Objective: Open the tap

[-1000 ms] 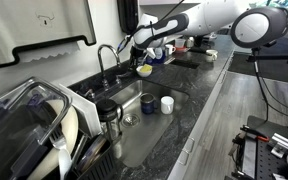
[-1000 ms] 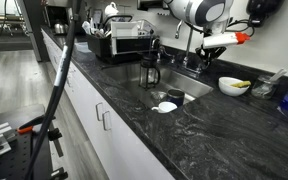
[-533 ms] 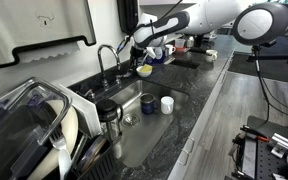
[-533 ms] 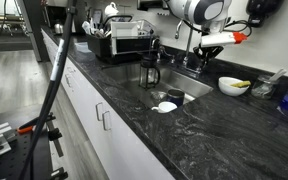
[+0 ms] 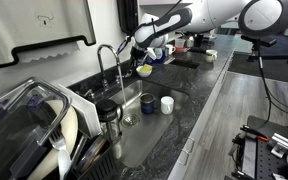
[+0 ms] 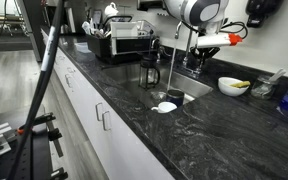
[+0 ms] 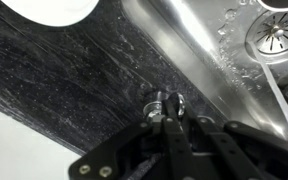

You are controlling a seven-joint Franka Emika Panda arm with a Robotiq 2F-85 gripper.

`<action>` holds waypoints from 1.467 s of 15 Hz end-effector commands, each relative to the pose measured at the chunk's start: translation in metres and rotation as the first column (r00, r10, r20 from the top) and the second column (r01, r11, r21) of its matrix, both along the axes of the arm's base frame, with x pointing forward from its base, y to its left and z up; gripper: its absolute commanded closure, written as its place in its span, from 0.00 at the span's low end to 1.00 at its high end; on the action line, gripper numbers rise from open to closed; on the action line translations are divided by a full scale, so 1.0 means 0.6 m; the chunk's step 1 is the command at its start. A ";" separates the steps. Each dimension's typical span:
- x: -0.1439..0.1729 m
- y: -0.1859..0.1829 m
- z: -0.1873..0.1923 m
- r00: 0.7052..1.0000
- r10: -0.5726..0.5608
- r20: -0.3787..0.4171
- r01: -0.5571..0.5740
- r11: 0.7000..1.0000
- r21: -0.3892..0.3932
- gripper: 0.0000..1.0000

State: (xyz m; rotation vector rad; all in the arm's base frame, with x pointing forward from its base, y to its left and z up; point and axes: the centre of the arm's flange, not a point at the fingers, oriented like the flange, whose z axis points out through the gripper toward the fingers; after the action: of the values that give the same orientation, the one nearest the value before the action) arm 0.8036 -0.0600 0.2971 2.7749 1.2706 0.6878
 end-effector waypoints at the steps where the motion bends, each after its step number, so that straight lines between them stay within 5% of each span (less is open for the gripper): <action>1: -0.061 0.076 0.015 1.000 0.023 0.004 -0.023 1.000 0.022 0.97; 12: -0.092 0.136 0.013 0.966 -0.255 0.046 0.250 0.964 0.094 0.97; 13: -0.093 0.138 0.013 0.961 -0.274 0.046 0.268 0.958 0.096 0.72; 14: -0.095 0.141 0.012 0.958 -0.282 0.046 0.277 0.956 0.096 0.62; 18: -0.102 0.195 0.024 0.964 -0.264 0.033 0.259 0.960 0.110 0.35; 22: -0.109 0.205 0.041 0.940 -0.339 0.042 0.333 0.938 0.099 0.08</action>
State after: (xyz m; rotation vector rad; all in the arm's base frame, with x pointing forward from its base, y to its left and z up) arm 0.7568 0.0584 0.3089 2.9230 0.8113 0.8184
